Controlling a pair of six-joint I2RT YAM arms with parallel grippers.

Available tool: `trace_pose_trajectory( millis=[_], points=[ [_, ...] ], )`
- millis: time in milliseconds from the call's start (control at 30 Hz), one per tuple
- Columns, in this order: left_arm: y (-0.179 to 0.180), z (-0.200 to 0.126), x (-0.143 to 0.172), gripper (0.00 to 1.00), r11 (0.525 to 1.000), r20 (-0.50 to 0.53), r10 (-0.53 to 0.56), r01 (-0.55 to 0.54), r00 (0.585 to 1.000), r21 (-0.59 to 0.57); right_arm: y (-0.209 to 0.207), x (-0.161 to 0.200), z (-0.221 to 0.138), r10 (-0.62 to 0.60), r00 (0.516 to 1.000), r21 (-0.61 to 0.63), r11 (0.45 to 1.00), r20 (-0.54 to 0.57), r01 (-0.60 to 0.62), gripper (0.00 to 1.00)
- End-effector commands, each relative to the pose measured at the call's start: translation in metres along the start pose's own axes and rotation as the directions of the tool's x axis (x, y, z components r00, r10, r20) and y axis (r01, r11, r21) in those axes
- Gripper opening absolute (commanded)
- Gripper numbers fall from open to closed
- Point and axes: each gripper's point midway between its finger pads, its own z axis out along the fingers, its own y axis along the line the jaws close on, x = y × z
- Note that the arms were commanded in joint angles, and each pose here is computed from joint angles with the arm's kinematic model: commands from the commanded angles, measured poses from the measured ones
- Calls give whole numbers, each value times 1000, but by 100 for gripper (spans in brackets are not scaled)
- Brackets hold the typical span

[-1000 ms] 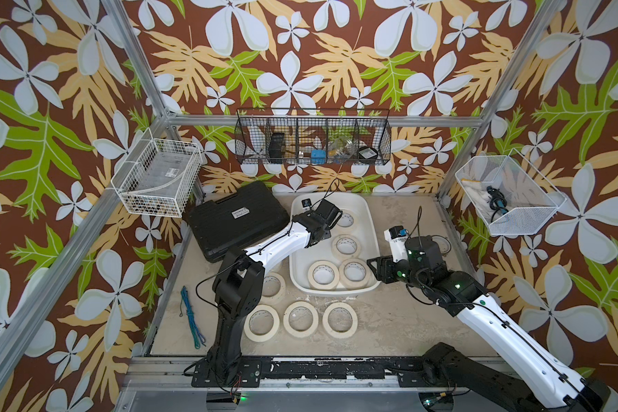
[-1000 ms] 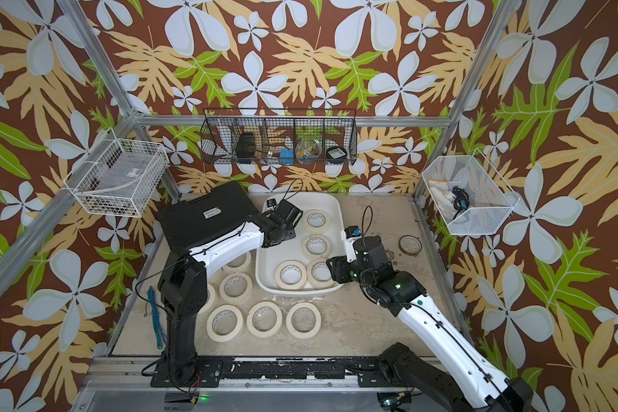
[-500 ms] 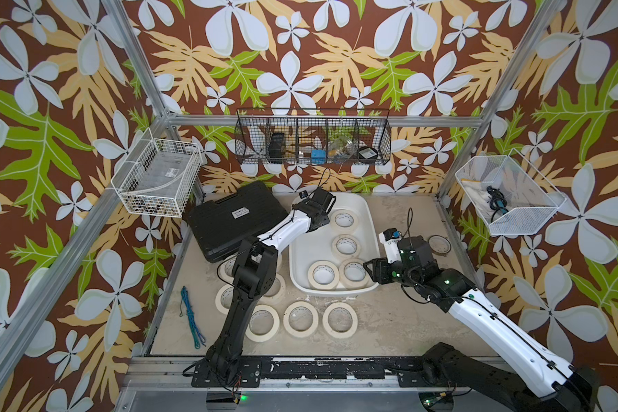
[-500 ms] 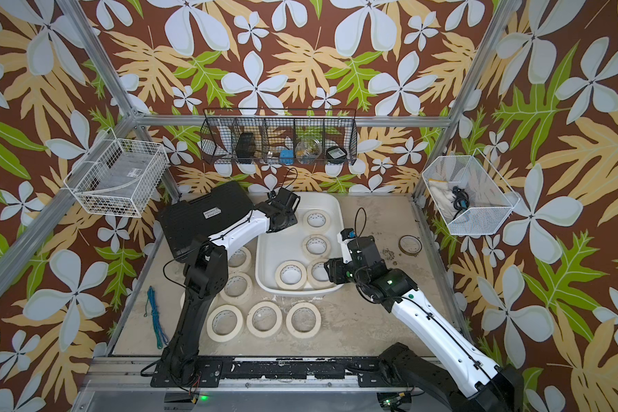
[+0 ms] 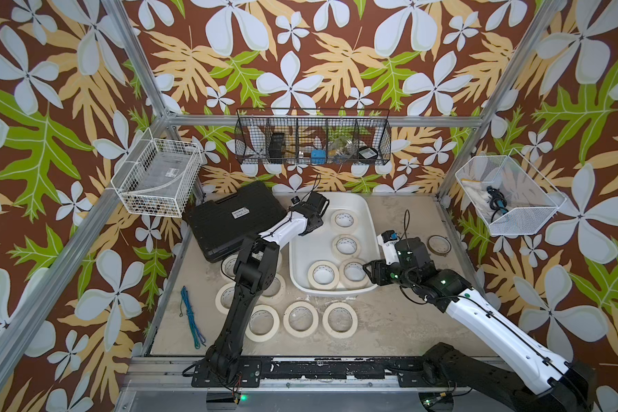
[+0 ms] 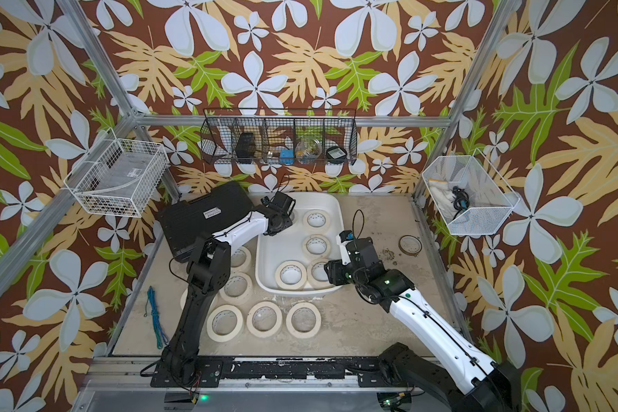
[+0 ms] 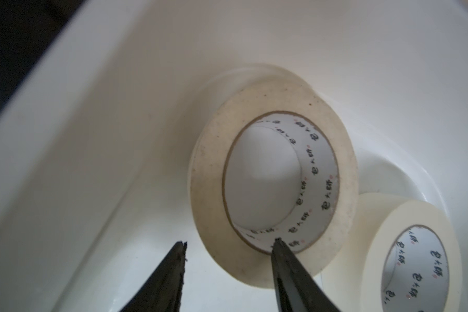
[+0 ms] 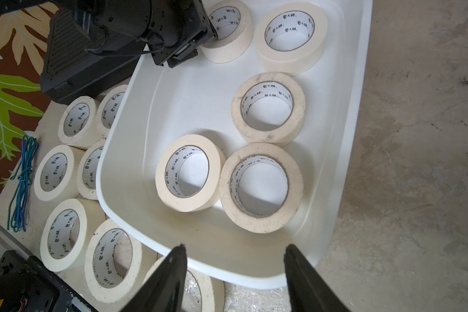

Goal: Take out the art tape in the storage box
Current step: Pick up the art tape from the storage box.

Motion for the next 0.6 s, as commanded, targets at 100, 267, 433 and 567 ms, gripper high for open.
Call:
trace_pose_trajectory(
  millis=[100,267,433,567],
  points=[
    [-1,7,-4,55,1000,27,-26,26,999,9,-1,0,4,-9,1000,3,1000,0,9,61],
    [0,16,-6,55,999,17,-38,38,999,14,-2,2,5,-12,1000,6,1000,-1,12,61],
    [1,22,-5,55,999,12,-38,38,999,14,-1,3,6,-12,1000,3,1000,-6,12,61],
    [-1,25,-1,49,999,-9,-31,31,999,24,-1,3,6,-9,1000,0,1000,-6,9,61]
  ],
)
